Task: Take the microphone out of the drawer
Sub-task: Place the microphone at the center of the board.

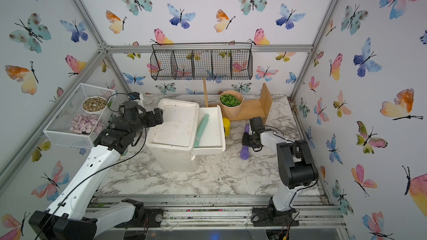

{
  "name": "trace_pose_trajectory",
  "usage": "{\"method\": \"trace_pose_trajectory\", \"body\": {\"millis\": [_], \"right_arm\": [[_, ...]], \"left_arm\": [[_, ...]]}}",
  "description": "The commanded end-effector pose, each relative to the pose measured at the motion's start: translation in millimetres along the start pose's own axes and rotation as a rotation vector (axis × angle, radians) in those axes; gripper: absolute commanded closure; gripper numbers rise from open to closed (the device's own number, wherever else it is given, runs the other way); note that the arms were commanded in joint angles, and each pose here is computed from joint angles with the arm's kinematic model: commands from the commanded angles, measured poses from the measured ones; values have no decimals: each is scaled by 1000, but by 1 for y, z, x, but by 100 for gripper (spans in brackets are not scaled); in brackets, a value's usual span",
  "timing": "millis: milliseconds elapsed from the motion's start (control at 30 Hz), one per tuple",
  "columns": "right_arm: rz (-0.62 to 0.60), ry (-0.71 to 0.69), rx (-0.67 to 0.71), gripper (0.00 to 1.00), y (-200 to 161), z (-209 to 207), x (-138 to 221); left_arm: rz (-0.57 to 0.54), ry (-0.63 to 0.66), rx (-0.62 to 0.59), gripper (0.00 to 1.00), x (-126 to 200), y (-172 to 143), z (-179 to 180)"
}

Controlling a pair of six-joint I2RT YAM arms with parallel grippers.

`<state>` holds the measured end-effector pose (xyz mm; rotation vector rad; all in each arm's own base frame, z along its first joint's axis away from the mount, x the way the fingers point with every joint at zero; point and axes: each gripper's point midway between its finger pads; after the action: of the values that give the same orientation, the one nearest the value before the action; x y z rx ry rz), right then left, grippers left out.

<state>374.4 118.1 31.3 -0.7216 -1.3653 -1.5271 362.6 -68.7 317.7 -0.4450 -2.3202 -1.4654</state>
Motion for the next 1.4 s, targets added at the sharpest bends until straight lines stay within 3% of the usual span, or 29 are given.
{"method": "trace_pose_trajectory", "body": {"millis": [0, 400, 733, 933, 1067, 1367], "right_arm": [[43, 3, -16, 77, -5, -1, -4], [45, 2, -35, 47, -1, 0, 3], [-49, -20, -11, 35, 37, 7, 47], [-153, -63, 2, 28, 70, 11, 101], [-308, -70, 6, 26, 99, 18, 157], [-478, 149, 3, 30, 154, 75, 256]], "left_arm": [[-37, 15, -1, 2, 8, 7, 5], [-41, 16, -15, 2, 11, 7, 6], [-29, 67, -102, 2, 1, 7, 12], [-9, 66, -156, 2, -9, 10, 7], [17, 59, -170, 0, -15, 10, 3], [51, 77, -187, 15, -22, 7, 4]]}}
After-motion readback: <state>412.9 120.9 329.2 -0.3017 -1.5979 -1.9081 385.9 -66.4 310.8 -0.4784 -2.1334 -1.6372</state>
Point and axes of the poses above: each gripper's point midway between its finger pads, its own x axis back along the fingers, its own z axis along the line the jaws close on, y = z × x, and after that the axes turned 14 degrees about x, right-handed
